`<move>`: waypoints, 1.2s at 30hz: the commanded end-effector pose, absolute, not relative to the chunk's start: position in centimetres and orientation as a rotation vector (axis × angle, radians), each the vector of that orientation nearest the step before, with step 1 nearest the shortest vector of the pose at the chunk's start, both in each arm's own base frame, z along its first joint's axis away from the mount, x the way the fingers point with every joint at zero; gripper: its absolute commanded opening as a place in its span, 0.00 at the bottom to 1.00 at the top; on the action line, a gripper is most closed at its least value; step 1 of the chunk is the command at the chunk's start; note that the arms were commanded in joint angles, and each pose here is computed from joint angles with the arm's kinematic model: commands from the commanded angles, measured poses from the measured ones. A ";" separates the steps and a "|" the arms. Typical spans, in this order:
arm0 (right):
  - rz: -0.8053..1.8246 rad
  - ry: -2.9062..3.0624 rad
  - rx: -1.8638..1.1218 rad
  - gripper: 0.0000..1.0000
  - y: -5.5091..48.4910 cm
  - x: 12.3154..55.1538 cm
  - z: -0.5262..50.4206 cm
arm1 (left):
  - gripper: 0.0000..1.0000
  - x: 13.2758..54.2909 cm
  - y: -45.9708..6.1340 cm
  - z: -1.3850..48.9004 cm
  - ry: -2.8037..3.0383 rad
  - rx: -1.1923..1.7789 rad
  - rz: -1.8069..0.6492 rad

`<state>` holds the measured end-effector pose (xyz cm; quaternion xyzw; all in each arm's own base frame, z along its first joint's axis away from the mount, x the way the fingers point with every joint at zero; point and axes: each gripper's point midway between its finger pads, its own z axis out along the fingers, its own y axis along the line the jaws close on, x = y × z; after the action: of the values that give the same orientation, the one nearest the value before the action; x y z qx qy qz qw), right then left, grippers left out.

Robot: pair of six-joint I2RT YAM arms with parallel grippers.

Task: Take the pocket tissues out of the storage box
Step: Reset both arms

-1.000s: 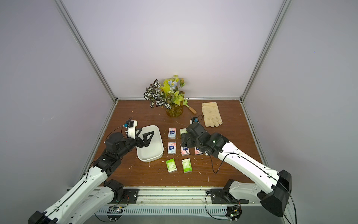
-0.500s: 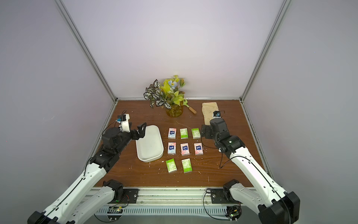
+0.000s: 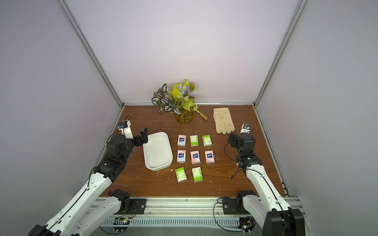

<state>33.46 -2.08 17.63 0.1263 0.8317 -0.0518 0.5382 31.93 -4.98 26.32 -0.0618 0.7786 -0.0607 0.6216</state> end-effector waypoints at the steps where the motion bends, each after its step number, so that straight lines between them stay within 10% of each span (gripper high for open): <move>1: -0.166 1.837 0.268 0.99 -3.4 34.5 19.2 | 0.98 32.1 -3.9 26.2 1.783 -0.166 -0.086; 36: 0.072 1.701 -0.016 0.99 -0.6 36.7 14.3 | 0.98 33.5 -2.0 23.1 1.841 -0.250 -0.049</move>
<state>36.06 -1.10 12.73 0.0075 0.7694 0.0275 0.6381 33.34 -2.74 23.14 -0.0946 0.7984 -0.0252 0.5942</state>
